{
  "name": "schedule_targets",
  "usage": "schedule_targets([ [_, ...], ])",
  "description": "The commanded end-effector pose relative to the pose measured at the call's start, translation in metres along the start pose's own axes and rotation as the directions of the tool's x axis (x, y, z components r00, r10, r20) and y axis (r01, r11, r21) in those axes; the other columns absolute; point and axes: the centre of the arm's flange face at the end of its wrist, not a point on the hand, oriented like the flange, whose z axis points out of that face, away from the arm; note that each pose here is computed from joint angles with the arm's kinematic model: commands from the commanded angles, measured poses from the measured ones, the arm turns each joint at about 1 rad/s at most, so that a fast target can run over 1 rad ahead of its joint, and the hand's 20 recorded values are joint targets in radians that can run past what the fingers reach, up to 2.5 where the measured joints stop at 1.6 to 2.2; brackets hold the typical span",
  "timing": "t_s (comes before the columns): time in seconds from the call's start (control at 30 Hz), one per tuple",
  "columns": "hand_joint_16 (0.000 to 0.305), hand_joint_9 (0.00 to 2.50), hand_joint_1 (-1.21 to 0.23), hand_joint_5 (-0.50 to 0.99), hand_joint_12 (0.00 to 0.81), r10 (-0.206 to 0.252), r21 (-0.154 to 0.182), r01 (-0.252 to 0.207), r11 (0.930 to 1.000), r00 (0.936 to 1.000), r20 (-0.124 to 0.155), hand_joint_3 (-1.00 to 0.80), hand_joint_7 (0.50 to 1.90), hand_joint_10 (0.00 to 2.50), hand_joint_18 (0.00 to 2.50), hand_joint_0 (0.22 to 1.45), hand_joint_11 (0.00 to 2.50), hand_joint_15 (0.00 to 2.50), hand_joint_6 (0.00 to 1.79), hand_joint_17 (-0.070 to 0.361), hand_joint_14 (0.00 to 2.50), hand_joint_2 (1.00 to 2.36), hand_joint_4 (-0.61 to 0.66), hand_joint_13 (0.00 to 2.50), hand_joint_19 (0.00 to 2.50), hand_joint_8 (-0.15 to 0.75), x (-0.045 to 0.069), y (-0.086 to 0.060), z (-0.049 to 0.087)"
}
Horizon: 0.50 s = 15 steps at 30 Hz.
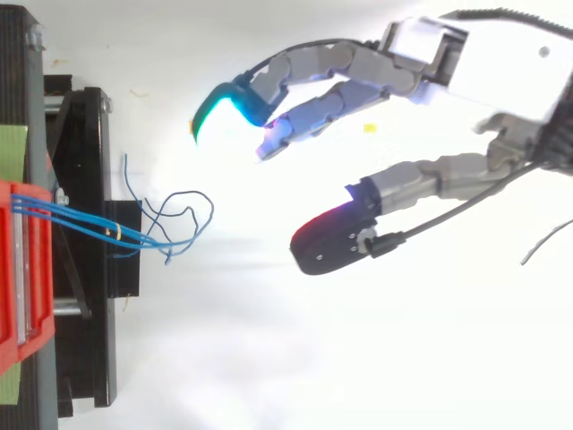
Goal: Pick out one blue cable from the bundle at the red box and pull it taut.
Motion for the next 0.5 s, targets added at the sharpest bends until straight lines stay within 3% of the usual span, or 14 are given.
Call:
schedule_targets([
  [0.0,0.045,0.74,-0.68,-0.19,0.345,-0.002,-0.011,0.002,0.9999,0.9995,0.031,-0.50,0.69,0.01,0.59,0.51,0.29,0.25,0.50,0.101,0.01,1.00,0.22,0.69,0.57,0.275,0.015,-0.011,0.007],
  [0.13,0.045,0.75,-0.68,-0.19,0.345,-0.014,0.019,0.013,0.9997,0.9996,0.024,-0.50,0.69,0.01,0.59,0.51,0.30,0.25,0.50,0.101,0.01,1.00,0.23,0.69,0.58,0.278,0.034,-0.041,0.019],
  [0.17,0.045,0.75,-0.68,-0.18,0.345,0.010,0.015,-0.010,0.9998,0.9996,0.026,-0.50,0.69,0.01,0.60,0.51,0.29,0.25,0.50,0.100,0.01,1.00,0.23,0.70,0.57,0.277,0.042,-0.049,0.032],
  [0.33,0.044,0.76,-0.68,-0.18,0.344,0.026,0.008,-0.026,0.9996,0.9993,0.025,-0.50,0.70,0.01,0.60,0.52,0.30,0.25,0.50,0.100,0.01,1.00,0.23,0.70,0.57,0.279,0.051,-0.053,0.044],
  [0.47,0.044,0.77,-0.66,-0.18,0.342,0.044,-0.009,-0.043,0.9990,0.9989,0.017,-0.50,0.70,0.01,0.60,0.52,0.30,0.26,0.50,0.100,0.01,1.00,0.23,0.70,0.59,0.279,0.064,-0.066,0.059],
])
